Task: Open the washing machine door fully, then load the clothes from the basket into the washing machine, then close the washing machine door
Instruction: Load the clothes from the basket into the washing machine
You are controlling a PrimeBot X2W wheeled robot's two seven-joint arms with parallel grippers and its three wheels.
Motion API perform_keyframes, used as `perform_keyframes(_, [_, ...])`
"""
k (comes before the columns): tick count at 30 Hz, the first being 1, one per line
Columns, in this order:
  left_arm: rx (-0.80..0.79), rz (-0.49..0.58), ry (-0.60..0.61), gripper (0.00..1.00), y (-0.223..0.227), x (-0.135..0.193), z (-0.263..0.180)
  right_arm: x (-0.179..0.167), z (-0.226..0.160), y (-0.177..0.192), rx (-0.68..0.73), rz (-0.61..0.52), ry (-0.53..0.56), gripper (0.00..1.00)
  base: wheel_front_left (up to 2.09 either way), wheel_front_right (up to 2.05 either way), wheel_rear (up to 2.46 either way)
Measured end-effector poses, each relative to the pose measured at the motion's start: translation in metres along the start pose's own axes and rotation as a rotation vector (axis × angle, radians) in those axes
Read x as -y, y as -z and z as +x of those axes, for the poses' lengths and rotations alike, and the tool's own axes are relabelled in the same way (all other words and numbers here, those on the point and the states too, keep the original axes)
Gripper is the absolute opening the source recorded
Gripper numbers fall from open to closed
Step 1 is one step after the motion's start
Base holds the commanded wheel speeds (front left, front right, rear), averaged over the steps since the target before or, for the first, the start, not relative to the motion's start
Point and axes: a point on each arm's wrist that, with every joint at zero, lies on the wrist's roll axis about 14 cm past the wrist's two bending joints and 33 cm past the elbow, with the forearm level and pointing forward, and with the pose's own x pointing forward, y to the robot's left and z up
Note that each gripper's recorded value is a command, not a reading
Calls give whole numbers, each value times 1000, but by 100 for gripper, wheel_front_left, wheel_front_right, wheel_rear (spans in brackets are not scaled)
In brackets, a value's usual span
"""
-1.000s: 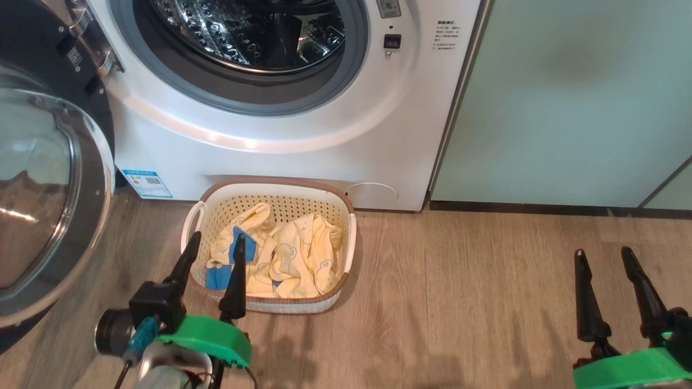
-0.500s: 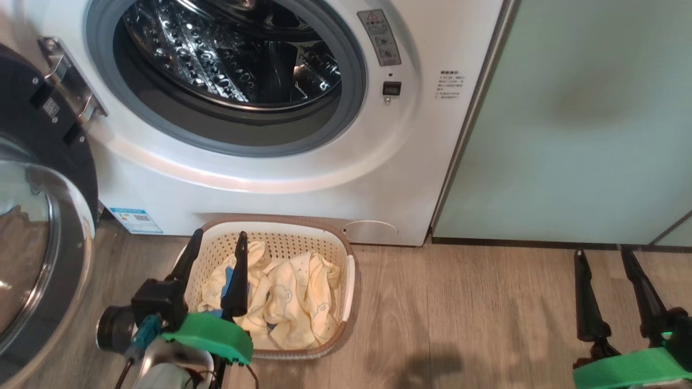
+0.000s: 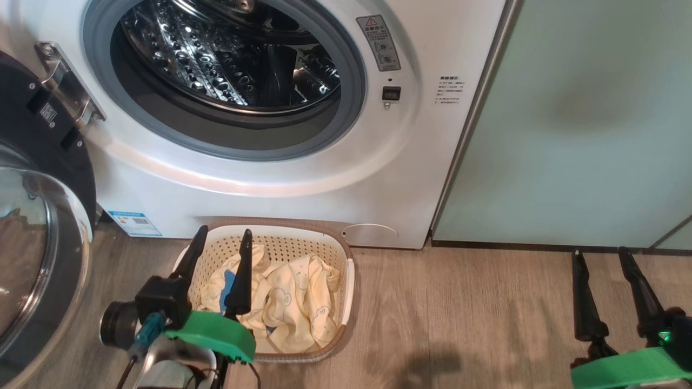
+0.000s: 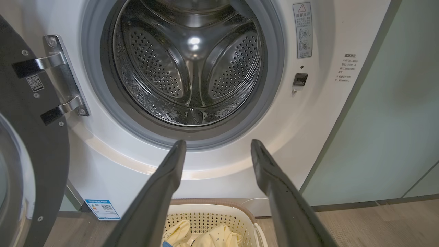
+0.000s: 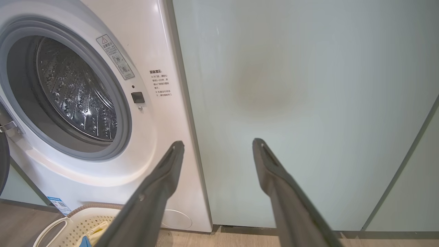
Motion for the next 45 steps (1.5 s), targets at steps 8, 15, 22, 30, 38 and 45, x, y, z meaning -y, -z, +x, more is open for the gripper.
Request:
perform_keyframes(8, [-6,1,-1,100,2,-1,-1,-1,1,2,-4,3,-4,100,0,0,0])
perform_keyframes(15, [-19,0,0,100,6,-1,-1,-2,2,3,-9,4,-6,100,0,0,0])
perform_keyframes(22, [-137,-31,96,100,40,23,1,-4,4,9,-26,7,-11,100,0,0,0])
perform_keyframes(30, [-392,-68,215,100,114,52,10,-2,12,23,-65,19,-6,100,0,0,0])
perform_keyframes(38, [-599,-85,278,100,181,72,24,4,32,37,-91,23,4,100,0,0,0])
perform_keyframes(45, [-714,-89,304,100,228,81,39,11,52,55,-121,25,15,100,0,0,0])
